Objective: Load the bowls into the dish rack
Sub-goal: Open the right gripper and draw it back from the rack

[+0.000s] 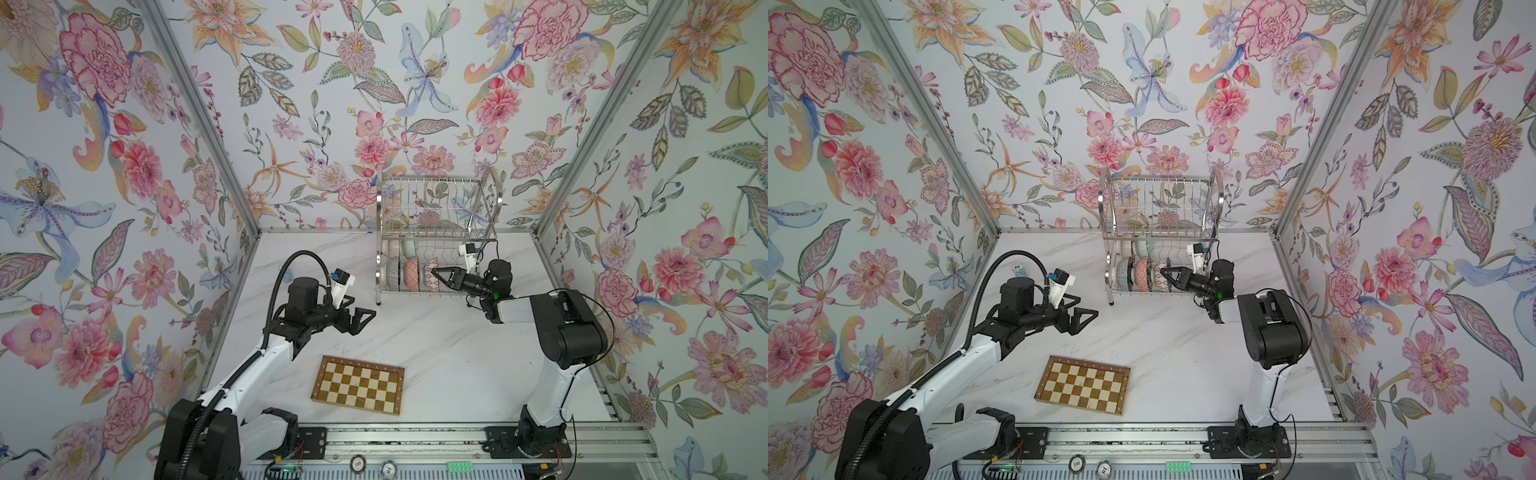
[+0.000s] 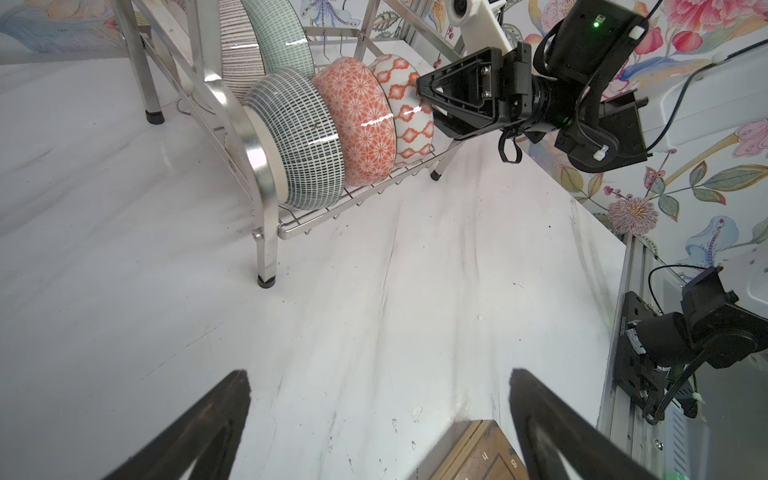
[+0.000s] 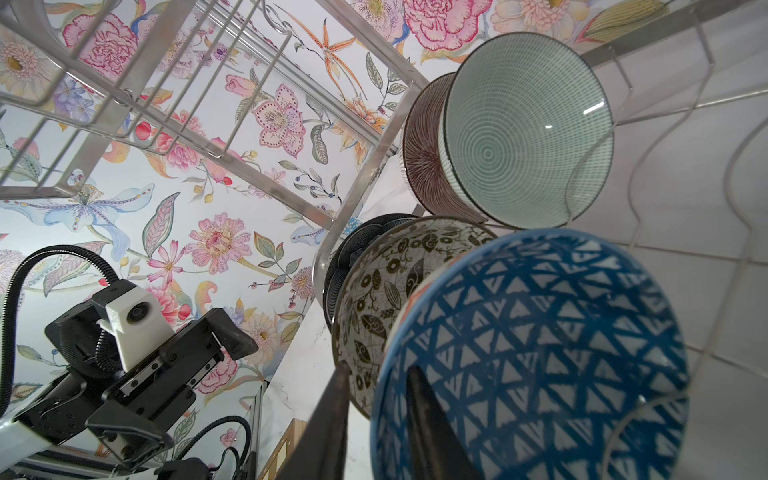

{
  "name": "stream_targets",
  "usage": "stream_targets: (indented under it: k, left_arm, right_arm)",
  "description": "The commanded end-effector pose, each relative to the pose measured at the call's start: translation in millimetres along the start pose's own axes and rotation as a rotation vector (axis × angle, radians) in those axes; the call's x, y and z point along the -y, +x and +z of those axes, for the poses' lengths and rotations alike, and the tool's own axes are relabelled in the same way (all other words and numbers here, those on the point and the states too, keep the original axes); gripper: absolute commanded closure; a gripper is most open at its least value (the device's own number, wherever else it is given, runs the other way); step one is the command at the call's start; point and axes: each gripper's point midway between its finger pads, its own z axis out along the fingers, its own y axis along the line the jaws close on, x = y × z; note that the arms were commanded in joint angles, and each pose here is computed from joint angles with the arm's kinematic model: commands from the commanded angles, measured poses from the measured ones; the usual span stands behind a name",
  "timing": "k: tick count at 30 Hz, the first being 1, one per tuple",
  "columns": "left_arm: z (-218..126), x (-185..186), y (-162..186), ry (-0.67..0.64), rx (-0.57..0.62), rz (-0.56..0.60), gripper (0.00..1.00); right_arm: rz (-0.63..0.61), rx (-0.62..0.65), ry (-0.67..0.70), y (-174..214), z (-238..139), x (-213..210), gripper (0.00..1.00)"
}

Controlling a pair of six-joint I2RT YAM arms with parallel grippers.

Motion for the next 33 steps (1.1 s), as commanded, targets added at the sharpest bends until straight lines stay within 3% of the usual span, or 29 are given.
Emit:
stream_targets:
  k: [1, 18, 33]
  left_arm:
    - [2.4, 0.0, 2.4, -0.007, -0.004, 0.027, 0.01]
    - [2.3, -1.5, 2.5, -0.017, -0.006, 0.023, 0.01]
    - [2.6, -1.6, 1.8, -0.019, -0.004, 0.025, 0.01]
  right_arm:
    - [-0.065, 0.036, -0.008, -18.4, -2.5, -15.3, 0.71]
    - [-0.106, 0.156, 0.095, -30.2, -18.0, -14.4, 0.65]
    - [-0.177, 0.173, 0.129, -24.8, -31.0, -26.1, 0.60]
